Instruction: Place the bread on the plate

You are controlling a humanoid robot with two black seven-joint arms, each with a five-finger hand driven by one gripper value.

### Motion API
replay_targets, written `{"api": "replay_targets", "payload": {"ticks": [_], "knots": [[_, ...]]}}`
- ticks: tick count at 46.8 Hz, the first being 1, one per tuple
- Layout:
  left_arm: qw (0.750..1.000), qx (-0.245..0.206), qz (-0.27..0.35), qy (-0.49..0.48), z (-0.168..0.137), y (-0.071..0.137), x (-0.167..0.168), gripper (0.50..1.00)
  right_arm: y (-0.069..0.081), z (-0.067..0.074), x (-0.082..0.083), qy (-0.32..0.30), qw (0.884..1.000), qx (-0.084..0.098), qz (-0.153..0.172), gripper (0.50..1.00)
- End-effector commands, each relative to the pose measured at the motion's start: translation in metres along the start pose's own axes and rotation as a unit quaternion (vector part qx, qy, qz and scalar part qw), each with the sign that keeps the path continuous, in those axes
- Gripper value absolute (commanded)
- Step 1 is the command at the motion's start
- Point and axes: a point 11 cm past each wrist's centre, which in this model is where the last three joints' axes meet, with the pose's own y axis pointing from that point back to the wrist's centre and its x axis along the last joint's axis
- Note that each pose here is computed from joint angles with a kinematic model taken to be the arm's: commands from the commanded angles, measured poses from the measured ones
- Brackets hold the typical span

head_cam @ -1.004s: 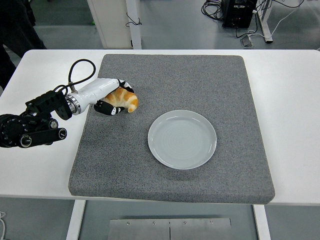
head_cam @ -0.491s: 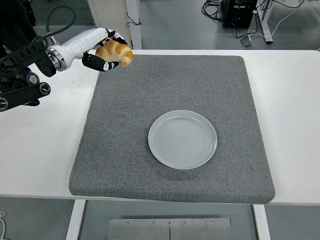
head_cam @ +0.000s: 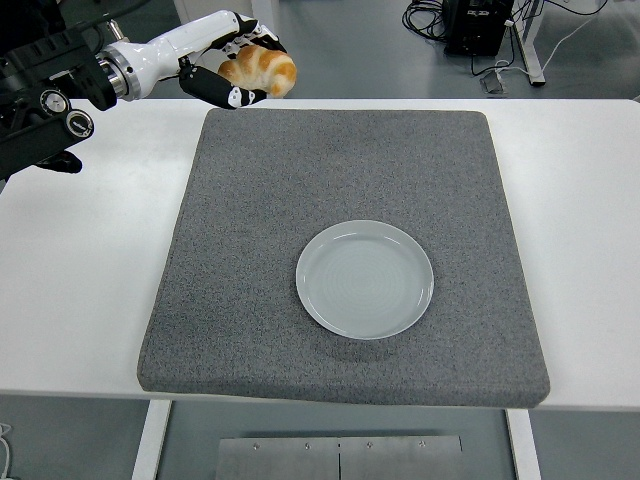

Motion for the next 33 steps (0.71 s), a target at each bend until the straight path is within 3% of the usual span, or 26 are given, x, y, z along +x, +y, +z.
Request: {"api": "replay_targets", "payload": {"ticks": [1,6,21,33], "knots": [[1.000,-0.018,-0.010,0.010,0.008,-0.002,0.000,0.580,0.000,0.000,0.000,0.000,1.000,0.000,0.000,1.000],[0.997,-0.062,-0.037,0.026,0.026,-0.009,-0.007,0.586,0.000,0.000,0.000,0.000,1.000,0.000,0.000,1.000],[0.986,-0.131,-0.094,0.048,0.061,-0.023,-0.043,0.605,0.000,0.000,0.000,0.000,1.000,0.000,0.000,1.000],[0.978,-0.164,-0.130,0.018,0.073,-0.027,-0.073,0.611,0.000,0.000,0.000,0.000,1.000,0.000,0.000,1.000]]}}
